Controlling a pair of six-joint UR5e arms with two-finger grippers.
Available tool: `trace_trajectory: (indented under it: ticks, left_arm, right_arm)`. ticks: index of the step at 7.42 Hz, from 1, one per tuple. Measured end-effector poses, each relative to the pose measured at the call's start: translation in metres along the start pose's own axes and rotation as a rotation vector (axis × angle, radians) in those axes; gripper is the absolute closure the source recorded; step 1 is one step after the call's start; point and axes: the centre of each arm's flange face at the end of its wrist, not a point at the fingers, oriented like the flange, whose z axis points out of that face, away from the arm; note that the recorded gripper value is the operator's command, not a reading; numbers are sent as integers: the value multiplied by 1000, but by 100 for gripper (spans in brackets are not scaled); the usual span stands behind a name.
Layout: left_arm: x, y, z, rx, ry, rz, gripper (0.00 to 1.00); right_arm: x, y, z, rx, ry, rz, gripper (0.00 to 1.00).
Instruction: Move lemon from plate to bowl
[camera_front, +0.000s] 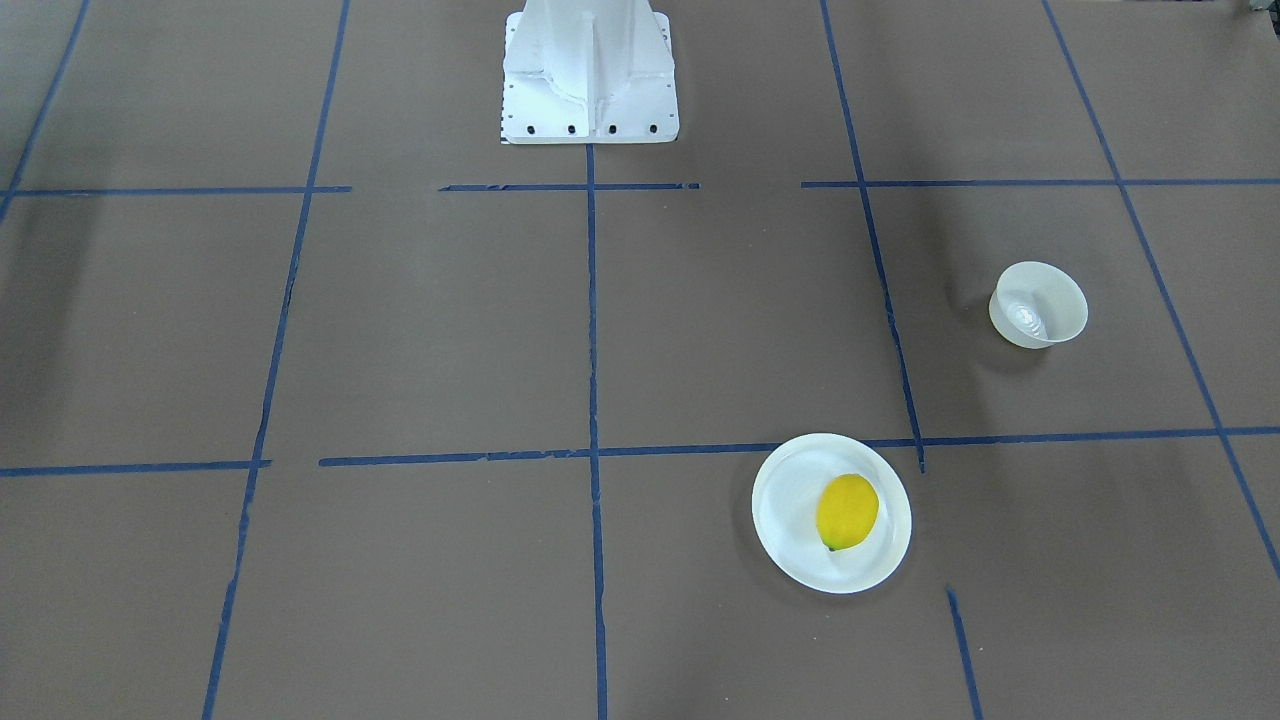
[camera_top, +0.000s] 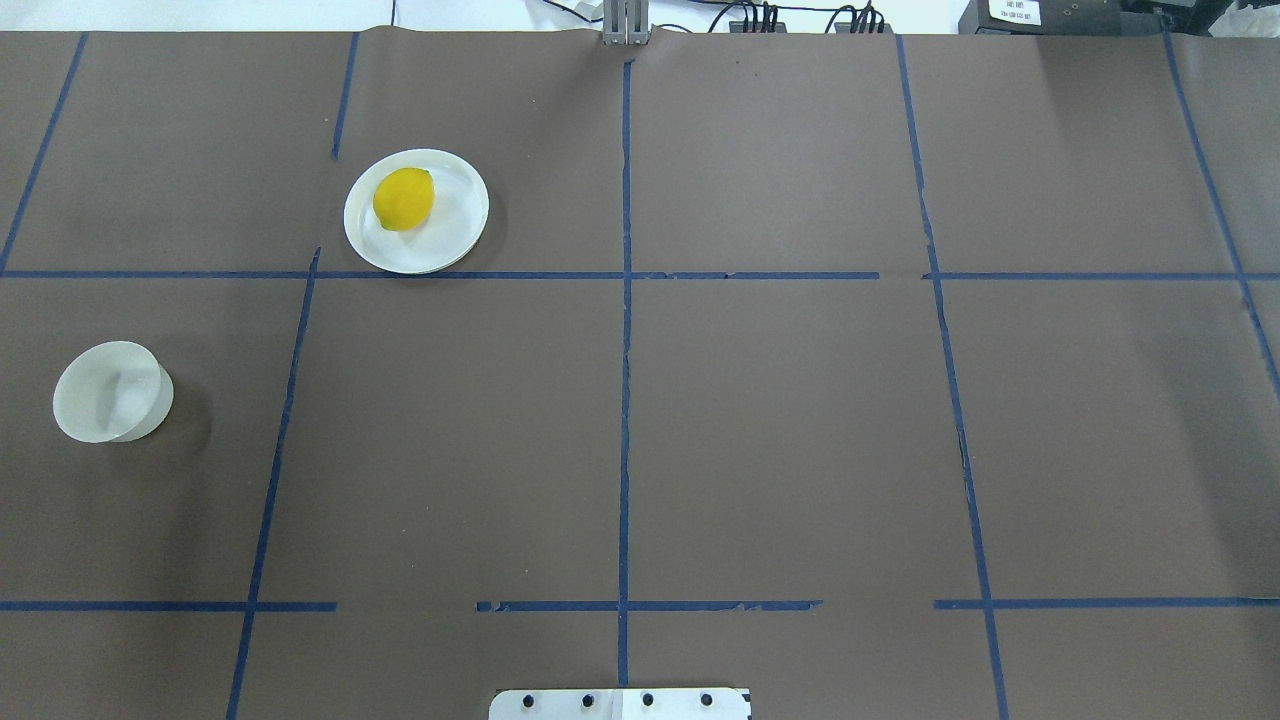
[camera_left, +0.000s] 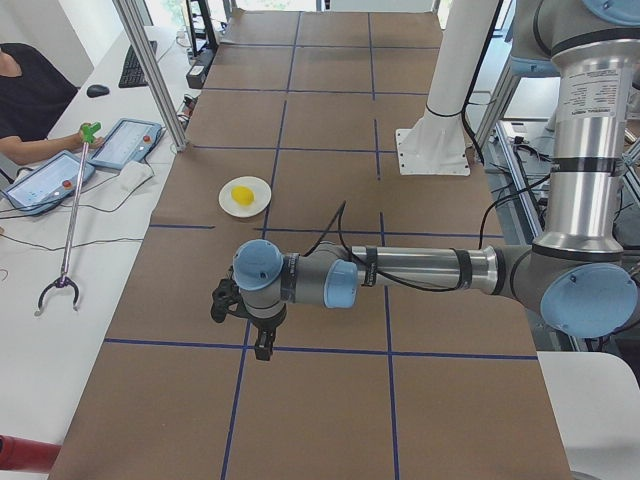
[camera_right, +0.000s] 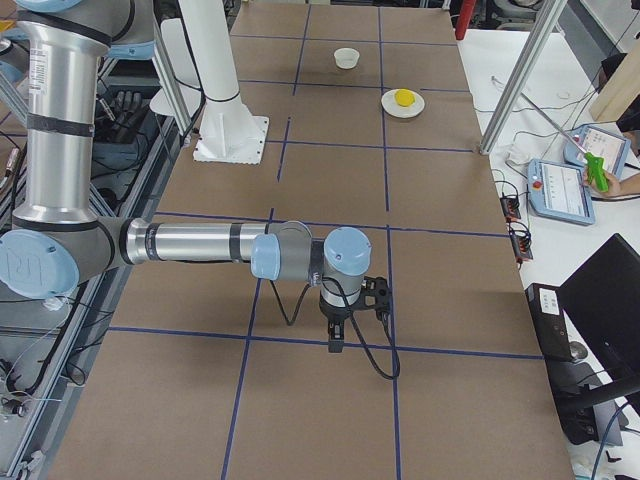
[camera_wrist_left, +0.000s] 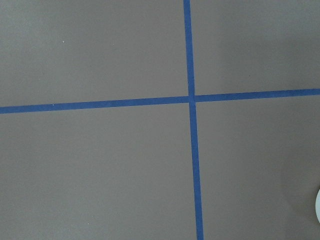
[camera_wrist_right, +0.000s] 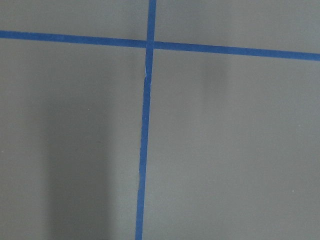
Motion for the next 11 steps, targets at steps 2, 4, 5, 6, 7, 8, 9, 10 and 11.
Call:
trace_trajectory:
  ticks: [2, 4, 5, 6, 7, 8, 9, 10, 11]
  left_arm:
    - [53, -41, -22, 48, 9, 16, 0]
    - [156, -71, -26, 60, 51, 13, 0]
    - [210, -76, -21, 53, 77, 14, 0]
    - [260, -81, -13, 41, 94, 22, 0]
    - [300, -81, 7, 20, 90, 45, 0]
    - [338, -79, 31, -3, 73, 75, 0]
    - [374, -78, 53, -18, 58, 78, 0]
    - [405, -85, 71, -32, 49, 59, 0]
    - [429, -102, 86, -43, 43, 42, 0]
  right_arm:
    - [0, 0, 0, 0, 0, 0, 0]
    - [0, 0, 0, 0, 0, 0, 0]
    - [0, 0, 0, 0, 0, 0, 0]
    - [0, 0, 0, 0, 0, 0, 0]
    - [0, 0, 0, 0, 0, 0, 0]
    - [0, 0, 0, 0, 0, 0, 0]
    - [0, 0, 0, 0, 0, 0, 0]
    - [0, 0, 0, 0, 0, 0, 0]
    - [0, 0, 0, 0, 0, 0, 0]
